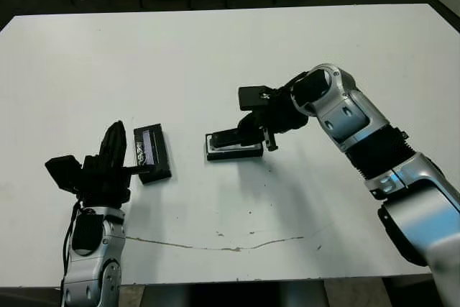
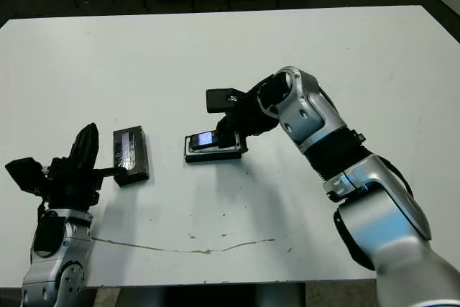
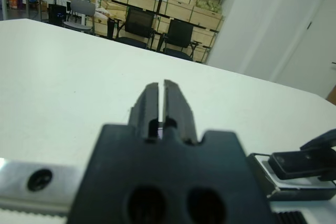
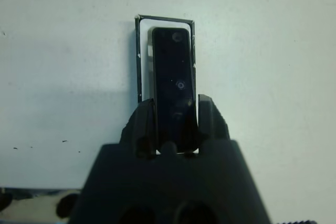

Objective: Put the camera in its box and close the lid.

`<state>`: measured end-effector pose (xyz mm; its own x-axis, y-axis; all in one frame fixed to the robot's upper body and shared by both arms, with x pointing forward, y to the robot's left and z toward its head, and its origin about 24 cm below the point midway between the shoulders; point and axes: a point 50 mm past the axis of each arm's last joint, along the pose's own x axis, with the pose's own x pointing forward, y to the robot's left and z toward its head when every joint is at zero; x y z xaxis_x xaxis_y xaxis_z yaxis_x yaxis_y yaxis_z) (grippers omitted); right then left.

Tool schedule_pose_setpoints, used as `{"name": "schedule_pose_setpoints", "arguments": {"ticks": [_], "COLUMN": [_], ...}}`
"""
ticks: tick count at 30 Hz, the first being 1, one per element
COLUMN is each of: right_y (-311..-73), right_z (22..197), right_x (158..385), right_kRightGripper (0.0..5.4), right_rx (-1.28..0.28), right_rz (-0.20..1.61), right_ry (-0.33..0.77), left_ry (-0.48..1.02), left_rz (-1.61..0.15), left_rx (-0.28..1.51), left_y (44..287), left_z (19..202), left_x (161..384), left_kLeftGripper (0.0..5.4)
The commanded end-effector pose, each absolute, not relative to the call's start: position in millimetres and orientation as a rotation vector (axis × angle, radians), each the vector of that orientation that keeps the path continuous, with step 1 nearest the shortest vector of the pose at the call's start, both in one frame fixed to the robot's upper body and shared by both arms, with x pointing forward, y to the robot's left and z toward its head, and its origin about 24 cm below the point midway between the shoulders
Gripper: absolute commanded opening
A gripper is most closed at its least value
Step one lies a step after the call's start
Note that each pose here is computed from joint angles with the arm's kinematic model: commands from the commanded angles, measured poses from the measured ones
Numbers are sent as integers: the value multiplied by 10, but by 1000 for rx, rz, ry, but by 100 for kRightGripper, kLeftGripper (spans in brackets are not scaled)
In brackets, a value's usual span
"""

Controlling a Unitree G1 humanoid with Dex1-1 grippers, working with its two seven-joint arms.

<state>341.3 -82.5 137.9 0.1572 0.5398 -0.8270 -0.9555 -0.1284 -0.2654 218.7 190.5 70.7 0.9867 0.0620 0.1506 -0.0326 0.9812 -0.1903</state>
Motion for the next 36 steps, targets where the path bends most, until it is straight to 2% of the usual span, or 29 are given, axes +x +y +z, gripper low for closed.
{"name": "schedule_pose_setpoints", "arguments": {"ticks": [1, 14, 36], "right_y": [-839, -813, -688], "right_z": [1420, 1435, 1362], "right_x": [3431, 3434, 3414], "right_kRightGripper": [64, 64, 64], "right_rx": [-1048, -1122, -1202], "right_rz": [1372, 1386, 1429], "right_ry": [536, 549, 601], "left_ry": [-129, -127, -128], "left_rz": [59, 61, 72], "left_rx": [-192, -210, -209], "left_y": [1908, 1900, 1874], "left_z": [657, 645, 616], "left_x": [2156, 2157, 2132], "left_kLeftGripper": [0, 0, 0]}}
